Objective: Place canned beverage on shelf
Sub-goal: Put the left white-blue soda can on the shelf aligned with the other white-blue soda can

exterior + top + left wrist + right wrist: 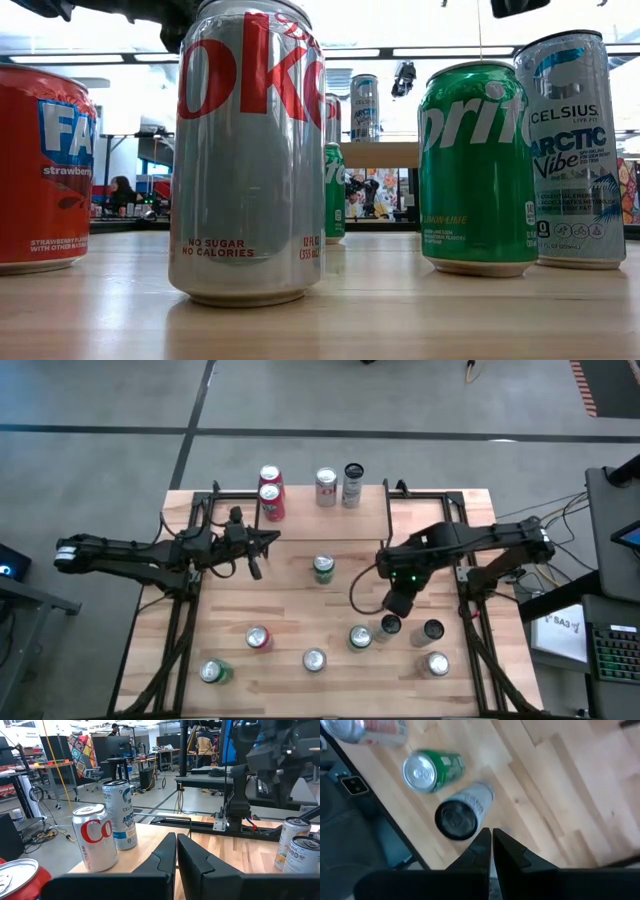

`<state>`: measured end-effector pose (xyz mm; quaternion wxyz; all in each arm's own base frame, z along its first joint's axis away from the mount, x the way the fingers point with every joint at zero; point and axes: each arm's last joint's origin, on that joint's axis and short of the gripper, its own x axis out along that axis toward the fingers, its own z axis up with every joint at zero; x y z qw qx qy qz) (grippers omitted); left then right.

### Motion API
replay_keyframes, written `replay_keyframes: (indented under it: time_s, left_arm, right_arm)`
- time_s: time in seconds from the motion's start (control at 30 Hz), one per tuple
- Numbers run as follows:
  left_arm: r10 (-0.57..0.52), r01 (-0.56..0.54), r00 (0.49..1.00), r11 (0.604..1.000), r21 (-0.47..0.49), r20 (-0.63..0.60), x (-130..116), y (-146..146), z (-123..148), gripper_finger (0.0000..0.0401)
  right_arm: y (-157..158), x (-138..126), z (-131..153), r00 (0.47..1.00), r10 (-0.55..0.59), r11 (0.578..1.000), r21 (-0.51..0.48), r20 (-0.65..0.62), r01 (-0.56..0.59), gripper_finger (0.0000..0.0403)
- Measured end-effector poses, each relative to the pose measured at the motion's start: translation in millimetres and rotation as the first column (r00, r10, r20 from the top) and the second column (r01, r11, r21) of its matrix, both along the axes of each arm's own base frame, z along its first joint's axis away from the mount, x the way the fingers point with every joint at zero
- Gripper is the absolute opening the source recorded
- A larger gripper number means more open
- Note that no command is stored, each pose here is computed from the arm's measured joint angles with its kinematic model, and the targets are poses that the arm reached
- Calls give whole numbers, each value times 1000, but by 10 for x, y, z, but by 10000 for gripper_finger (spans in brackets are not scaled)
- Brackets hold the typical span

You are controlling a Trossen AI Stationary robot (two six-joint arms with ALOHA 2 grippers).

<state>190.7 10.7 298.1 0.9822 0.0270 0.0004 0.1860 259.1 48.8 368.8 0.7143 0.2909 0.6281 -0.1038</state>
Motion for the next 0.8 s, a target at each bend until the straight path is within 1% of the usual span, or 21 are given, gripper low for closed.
replay_keyframes:
  time_s: [0.1,0.3,0.43,0.57,0.63,0.67,0.8]
  left_arm:
    - [0,0,1000,1000,-15,6,0,-1,0,0]
    - [-1,1,1000,1000,-24,11,0,0,1,0]
    - [-1,1,1000,1000,-31,20,0,-1,8,0]
    - [-1,1,1000,1000,-31,20,0,-1,7,0]
    - [-1,2,1000,999,-37,23,0,-1,7,0]
    - [-1,2,1000,999,-38,23,0,-1,8,0]
    - [-1,2,1000,999,-38,23,0,-1,8,0]
  right_arm:
    - [88,-19,-19,999,-22,1000,8,-38,23,9]
    - [314,-27,-73,997,26,1000,5,-71,-25,9]
    - [492,-50,-109,983,173,984,-28,-63,-175,9]
    - [645,-95,-116,941,338,932,-133,-24,-338,9]
    - [710,-107,-114,922,387,906,-185,-2,-381,9]
    - [737,-107,-112,915,404,899,-189,11,-395,9]
    - [798,-112,-107,913,407,900,-183,35,-395,9]
